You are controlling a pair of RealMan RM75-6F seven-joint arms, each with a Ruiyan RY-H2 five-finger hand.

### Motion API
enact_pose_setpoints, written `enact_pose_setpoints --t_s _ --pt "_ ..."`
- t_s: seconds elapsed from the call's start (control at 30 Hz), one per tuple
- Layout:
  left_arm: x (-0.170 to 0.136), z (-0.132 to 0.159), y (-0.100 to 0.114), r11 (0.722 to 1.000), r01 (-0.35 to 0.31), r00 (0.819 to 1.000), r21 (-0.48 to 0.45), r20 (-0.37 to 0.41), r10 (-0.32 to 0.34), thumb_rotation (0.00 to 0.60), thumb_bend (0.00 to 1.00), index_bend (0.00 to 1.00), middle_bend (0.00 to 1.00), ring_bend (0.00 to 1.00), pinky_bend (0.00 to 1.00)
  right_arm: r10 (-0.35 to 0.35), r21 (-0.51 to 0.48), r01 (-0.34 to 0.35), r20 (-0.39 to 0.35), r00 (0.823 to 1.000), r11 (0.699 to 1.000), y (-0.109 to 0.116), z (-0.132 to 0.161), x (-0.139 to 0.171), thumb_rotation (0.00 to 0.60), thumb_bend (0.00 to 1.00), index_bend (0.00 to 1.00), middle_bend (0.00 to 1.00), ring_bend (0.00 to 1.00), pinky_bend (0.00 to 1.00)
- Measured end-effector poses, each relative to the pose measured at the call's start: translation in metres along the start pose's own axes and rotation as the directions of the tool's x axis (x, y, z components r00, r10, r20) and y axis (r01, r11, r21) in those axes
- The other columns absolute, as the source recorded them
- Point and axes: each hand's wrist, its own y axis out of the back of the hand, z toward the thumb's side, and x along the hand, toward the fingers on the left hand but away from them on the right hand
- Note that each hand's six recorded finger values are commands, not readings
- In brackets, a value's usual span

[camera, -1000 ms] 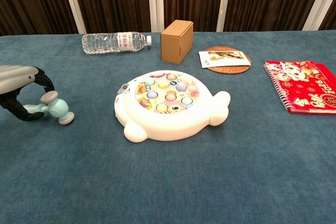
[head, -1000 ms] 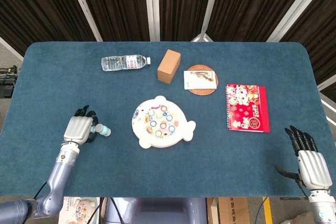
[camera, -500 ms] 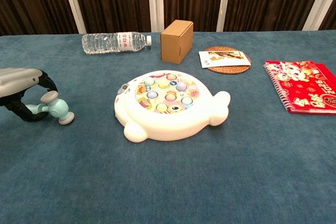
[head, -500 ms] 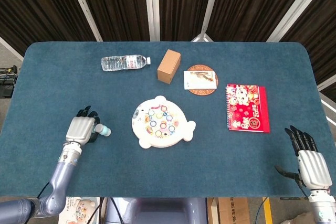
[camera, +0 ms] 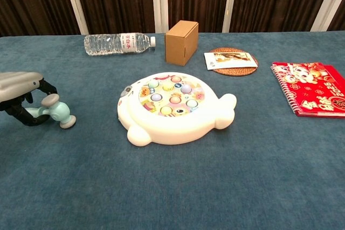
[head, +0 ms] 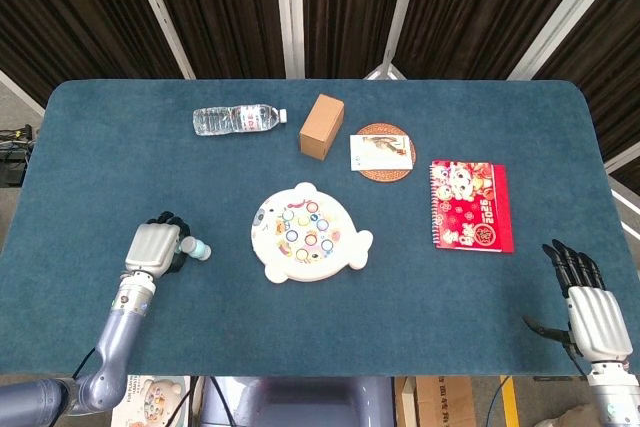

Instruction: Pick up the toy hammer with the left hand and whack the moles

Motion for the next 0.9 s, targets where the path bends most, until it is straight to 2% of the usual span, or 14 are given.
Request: enact_pose_setpoints --t_s 0.17,0.33,0.57,0.9 --pt "0.0 0.002 0.006 0.999 -0.044 0.999 -0.017 0.014 0.044 0.6 0.71 0.63 0.52 0.4 0.56 0.0 0.001 0.0 0.0 1.0 1.0 0.0 0.0 0.0 0.6 0.16 0.0 0.0 0.0 0.0" --pt "0.001 0.004 0.016 0.995 -0.093 0.995 -0.04 0.03 0.094 0.6 0.72 0.63 0.52 0.41 0.57 -0.001 0.0 0.001 0.0 1.0 1.0 0.0 0.0 0.0 0.6 0.16 0.0 0.0 0.0 0.0" --pt "0.001 0.008 0.031 0.992 -0.124 0.991 -0.026 0.055 0.125 0.6 0.72 0.64 0.53 0.41 0.57 -0.001 -0.001 0.001 0.001 1.0 1.0 0.0 0.0 0.0 0.6 0.16 0.0 0.0 0.0 0.0" --pt "0.013 0.038 0.065 0.986 -0.166 0.978 0.019 0.13 0.163 0.6 0.72 0.64 0.53 0.41 0.57 0.0 -0.007 0.0 0.007 1.0 1.0 0.0 -0.001 0.0 0.6 0.16 0.0 0.0 0.0 0.0"
